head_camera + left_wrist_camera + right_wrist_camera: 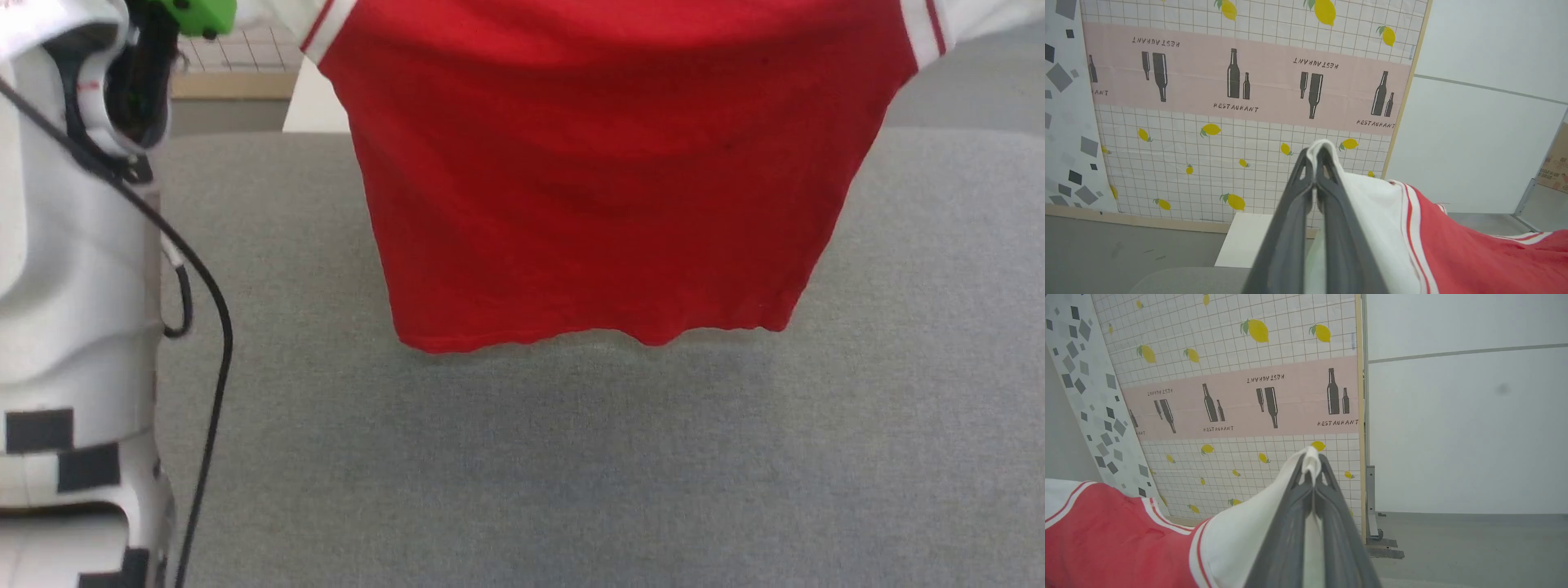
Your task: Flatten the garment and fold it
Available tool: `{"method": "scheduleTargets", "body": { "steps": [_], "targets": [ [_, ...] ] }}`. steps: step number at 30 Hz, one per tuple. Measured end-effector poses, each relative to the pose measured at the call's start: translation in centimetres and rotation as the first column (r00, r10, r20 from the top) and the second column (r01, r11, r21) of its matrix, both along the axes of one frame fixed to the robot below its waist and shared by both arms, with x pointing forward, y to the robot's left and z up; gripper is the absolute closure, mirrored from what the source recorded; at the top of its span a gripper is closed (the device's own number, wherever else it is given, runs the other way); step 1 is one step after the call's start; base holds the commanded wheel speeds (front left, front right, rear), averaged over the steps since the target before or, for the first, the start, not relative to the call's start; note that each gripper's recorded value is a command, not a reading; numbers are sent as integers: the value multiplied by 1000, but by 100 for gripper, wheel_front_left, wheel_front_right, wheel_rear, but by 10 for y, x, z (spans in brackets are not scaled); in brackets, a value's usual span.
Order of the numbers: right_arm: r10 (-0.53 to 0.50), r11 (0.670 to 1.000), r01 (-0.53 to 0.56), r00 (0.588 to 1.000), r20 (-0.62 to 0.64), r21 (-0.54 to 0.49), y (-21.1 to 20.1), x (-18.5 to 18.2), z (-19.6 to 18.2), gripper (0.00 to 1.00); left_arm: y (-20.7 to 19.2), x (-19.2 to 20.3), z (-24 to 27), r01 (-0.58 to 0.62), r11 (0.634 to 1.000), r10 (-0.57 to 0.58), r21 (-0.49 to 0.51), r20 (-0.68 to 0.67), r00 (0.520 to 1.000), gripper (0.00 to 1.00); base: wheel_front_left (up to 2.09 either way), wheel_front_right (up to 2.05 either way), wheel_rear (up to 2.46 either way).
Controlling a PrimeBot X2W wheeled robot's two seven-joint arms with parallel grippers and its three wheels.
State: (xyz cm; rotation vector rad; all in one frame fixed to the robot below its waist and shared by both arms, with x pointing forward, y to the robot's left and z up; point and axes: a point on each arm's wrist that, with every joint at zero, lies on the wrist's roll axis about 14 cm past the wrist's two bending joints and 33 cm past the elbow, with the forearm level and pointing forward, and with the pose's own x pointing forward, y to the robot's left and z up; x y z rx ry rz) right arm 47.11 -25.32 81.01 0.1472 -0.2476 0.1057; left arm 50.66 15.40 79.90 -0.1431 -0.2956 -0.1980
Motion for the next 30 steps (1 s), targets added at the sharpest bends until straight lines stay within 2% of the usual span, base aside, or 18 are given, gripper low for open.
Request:
{"method": "scheduleTargets", "body": {
  "steps": [9, 19, 25, 30],
  "targets": [
    [-20, 993, 18, 1000, -15, -117, 18, 69, 8, 100, -3, 66, 20, -77, 986, 70, 147, 52, 996, 100, 0, 0, 0],
    [-45, 986, 56, 996, 75, -159, 34, 162, 17, 100, -2, 152, 9, -148, 975, 125, 165, 144, 982, 100, 0, 0, 0],
    [-67, 980, 80, 995, 73, -183, 34, 211, -14, 100, 4, 199, -28, -181, 971, 157, 157, 151, 976, 100, 0, 0, 0],
    [-88, 977, 92, 996, 28, -190, 25, 243, -55, 100, 8, 230, -80, -180, 971, 167, 158, 89, 982, 100, 0, 0, 0]
  ]
}}
